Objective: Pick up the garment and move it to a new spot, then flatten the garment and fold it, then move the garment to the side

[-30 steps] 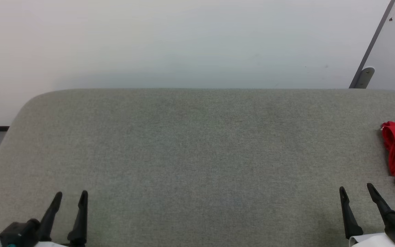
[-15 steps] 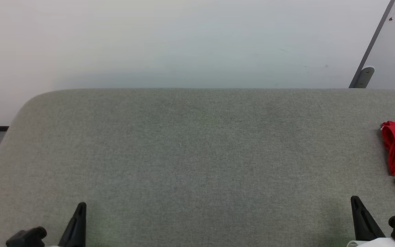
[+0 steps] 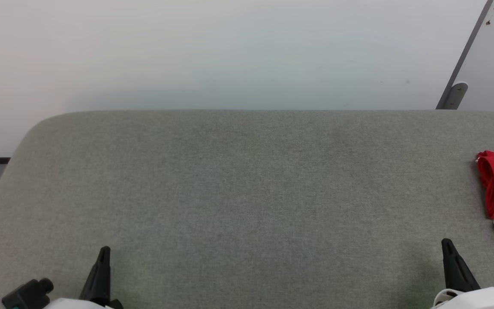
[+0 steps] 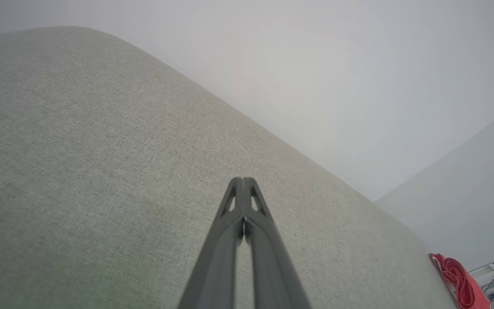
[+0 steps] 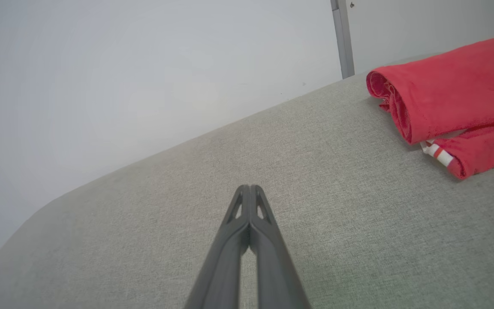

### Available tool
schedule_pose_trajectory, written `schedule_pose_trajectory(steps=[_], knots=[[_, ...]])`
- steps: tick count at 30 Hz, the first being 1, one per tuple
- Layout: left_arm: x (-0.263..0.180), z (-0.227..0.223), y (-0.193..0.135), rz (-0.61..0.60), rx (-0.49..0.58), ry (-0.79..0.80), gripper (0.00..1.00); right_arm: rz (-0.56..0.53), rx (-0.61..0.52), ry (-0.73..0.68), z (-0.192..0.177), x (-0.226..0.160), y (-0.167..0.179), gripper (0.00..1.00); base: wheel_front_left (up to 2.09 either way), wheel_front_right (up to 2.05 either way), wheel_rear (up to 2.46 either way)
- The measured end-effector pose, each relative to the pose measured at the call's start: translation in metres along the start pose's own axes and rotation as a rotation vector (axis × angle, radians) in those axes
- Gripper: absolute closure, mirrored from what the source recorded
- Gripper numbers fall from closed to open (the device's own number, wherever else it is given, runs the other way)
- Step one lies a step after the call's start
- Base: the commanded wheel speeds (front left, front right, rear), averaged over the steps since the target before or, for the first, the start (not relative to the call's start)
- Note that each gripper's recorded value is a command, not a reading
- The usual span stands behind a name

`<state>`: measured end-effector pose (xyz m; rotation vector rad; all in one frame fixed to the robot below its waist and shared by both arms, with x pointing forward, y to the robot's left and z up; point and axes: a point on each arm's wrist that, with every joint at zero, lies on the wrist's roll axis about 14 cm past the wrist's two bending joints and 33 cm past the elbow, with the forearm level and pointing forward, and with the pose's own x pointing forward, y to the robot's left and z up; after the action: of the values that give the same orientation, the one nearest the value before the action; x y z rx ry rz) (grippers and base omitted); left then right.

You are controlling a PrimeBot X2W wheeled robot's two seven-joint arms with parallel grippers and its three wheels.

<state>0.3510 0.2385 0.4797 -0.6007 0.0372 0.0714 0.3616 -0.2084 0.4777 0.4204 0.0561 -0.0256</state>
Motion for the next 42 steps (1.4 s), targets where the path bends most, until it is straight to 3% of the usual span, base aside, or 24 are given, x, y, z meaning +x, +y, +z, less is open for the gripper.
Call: schedule_pose_trajectory(steps=[19,42], knots=[[0.009,-0.001,-0.008,0.013,-0.253,0.004,1.00,-0.022,0.307,-0.006,0.005,0.007,0.002,1.00,0.00,0.00,0.00],[0.018,-0.002,-0.019,0.004,-0.509,0.011,1.00,-0.023,0.602,-0.004,0.008,0.013,0.004,1.00,0.00,0.00,0.00]])
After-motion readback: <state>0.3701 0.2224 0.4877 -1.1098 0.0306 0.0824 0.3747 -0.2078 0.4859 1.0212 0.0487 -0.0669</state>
